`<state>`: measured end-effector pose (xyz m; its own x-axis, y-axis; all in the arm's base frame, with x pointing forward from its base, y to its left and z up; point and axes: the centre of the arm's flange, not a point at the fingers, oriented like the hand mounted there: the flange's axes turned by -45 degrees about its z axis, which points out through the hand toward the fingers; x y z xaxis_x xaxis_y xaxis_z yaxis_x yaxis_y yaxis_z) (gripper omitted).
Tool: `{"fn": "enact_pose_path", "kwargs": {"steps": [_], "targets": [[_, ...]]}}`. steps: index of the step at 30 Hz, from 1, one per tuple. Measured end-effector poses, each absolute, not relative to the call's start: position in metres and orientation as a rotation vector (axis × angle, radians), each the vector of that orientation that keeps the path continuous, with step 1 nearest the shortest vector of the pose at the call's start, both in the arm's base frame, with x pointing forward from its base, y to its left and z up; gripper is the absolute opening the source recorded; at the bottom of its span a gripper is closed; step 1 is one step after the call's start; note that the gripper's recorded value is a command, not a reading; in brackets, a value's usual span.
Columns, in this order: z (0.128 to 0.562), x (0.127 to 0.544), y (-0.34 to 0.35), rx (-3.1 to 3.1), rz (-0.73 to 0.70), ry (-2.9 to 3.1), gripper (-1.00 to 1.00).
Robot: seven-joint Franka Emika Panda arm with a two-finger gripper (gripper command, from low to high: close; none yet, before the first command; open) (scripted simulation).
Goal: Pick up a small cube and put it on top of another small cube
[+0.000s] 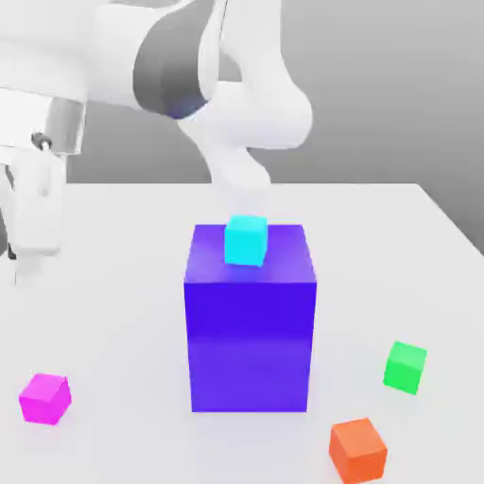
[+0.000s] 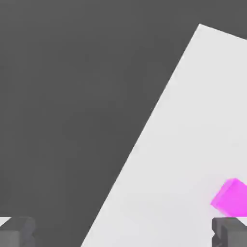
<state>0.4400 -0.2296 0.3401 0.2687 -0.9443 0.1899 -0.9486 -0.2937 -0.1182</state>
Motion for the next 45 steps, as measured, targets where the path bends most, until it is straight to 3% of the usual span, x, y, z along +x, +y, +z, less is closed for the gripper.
{"fn": "enact_pose_path", "kwargs": {"steps": [7, 12, 13, 20, 25, 27, 32, 38, 41, 45], "targets": [[0.211, 0.386, -0.274, 2.086, 0.045, -2.347, 0.0], [0.144, 0.377, -0.278, 2.017, 0.002, -2.41, 0.0], [0.133, 0.377, -0.278, 2.016, 0.001, -2.41, -1.0], [0.132, 0.377, -0.278, 2.015, 0.003, -2.412, -1.0], [0.185, 0.378, -0.278, 2.02, 0.006, -2.408, -1.0], [0.204, 0.401, -0.271, 2.119, 0.067, -2.34, -1.0], [0.237, 0.465, -0.169, 2.386, 0.138, -2.15, -1.0], [0.266, 0.491, -0.015, 2.662, 0.152, -1.902, -1.0], [0.281, 0.48, 0.093, 2.84, 0.143, -1.689, -1.0], [0.29, 0.408, 0.236, 2.997, 0.077, -1.408, -1.0]]}}
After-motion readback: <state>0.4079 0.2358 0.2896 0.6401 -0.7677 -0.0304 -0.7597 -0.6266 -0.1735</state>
